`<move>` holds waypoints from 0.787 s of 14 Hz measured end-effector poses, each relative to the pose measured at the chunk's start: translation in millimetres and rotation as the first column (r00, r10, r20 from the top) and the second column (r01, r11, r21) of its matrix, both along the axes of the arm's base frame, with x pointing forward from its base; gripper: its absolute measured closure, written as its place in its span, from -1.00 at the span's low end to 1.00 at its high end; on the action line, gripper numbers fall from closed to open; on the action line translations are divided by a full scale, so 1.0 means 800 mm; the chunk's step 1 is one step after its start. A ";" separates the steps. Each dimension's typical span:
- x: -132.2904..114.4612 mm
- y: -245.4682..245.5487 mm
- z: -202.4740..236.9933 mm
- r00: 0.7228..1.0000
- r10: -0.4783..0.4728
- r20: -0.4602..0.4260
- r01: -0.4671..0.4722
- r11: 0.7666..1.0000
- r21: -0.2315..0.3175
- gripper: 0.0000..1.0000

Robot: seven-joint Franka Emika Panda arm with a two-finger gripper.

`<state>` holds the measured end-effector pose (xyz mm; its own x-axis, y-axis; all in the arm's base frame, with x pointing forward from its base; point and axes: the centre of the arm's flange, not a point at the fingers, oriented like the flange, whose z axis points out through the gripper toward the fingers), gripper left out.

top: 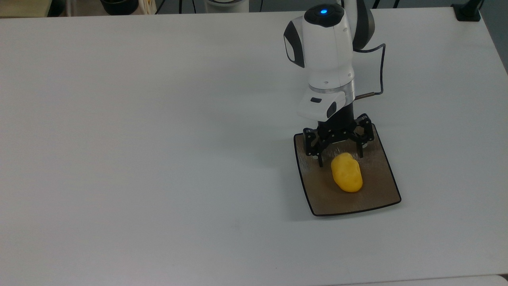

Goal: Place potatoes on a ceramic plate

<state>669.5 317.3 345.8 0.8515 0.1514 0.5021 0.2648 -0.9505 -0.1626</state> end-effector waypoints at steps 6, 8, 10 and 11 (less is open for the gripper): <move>0.004 -0.021 0.071 0.999 -0.042 0.009 0.042 0.999 0.021 -1.00; -0.006 -0.047 0.118 0.996 -0.054 -0.074 0.053 0.998 -0.017 -1.00; -0.025 -0.084 0.176 0.983 -0.075 -0.165 0.066 0.996 -0.061 -1.00; -0.038 -0.105 0.205 0.974 -0.090 -0.206 0.075 0.994 -0.080 -1.00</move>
